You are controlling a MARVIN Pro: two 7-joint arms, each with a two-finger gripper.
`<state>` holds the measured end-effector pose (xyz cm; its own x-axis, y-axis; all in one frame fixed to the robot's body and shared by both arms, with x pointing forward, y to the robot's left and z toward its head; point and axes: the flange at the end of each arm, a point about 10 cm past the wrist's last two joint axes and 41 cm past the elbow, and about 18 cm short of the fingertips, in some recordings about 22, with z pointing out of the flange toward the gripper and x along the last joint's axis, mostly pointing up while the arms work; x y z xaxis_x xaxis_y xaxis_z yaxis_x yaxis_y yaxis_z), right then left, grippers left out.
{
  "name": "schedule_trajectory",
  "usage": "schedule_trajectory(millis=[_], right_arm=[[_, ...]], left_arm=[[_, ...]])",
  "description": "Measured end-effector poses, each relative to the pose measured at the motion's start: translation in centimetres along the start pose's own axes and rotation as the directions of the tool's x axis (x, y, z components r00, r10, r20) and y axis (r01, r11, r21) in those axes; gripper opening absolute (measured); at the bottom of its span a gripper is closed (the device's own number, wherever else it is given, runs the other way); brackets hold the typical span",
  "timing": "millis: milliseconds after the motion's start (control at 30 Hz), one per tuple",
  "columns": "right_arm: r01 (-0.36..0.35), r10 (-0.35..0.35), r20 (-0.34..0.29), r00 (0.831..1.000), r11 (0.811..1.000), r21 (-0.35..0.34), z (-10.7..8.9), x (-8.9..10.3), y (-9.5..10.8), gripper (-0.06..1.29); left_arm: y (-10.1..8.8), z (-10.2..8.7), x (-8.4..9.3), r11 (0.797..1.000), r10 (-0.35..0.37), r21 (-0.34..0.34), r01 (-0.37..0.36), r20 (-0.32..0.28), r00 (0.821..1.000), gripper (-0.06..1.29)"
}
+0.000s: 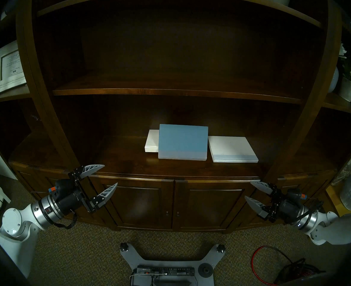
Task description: Close the books and align them horizontally on the shelf
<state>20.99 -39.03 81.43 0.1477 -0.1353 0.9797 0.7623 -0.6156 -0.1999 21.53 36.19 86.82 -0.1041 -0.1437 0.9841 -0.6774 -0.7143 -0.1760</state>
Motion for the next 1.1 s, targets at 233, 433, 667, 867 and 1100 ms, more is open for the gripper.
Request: schedule_trajectory(millis=[233, 433, 667, 867, 1100], right_arm=[[-0.002, 0.002, 0.001, 1.0, 1.0, 0.0, 0.0, -0.1, 0.0, 1.24], [-0.003, 0.003, 0.002, 1.0, 1.0, -0.001, -0.1, -0.1, -0.1, 1.24], [-0.004, 0.004, 0.002, 1.0, 1.0, -0.001, -0.1, -0.1, -0.1, 1.24], [-0.005, 0.005, 0.003, 1.0, 1.0, -0.001, -0.1, -0.1, -0.1, 1.24], [-0.006, 0.006, 0.004, 1.0, 1.0, -0.001, -0.1, -0.2, -0.1, 1.24]], left_arm=[[0.0, 0.0, 0.0, 1.0, 0.0, 0.0, 0.0, 0.001, 1.0, 1.26], [0.0, 0.6, -0.2, 0.999, -0.031, 0.008, 0.031, 0.02, 0.999, 1.26], [-0.5, 2.6, -0.3, 0.994, -0.11, 0.017, 0.109, 0.069, 0.992, 1.26], [-0.7, 5.5, 0.0, 0.981, -0.195, 0.034, 0.192, 0.117, 0.974, 1.26], [-0.9, 7.6, -0.3, 0.949, -0.315, 0.075, 0.307, 0.168, 0.934, 1.26]])
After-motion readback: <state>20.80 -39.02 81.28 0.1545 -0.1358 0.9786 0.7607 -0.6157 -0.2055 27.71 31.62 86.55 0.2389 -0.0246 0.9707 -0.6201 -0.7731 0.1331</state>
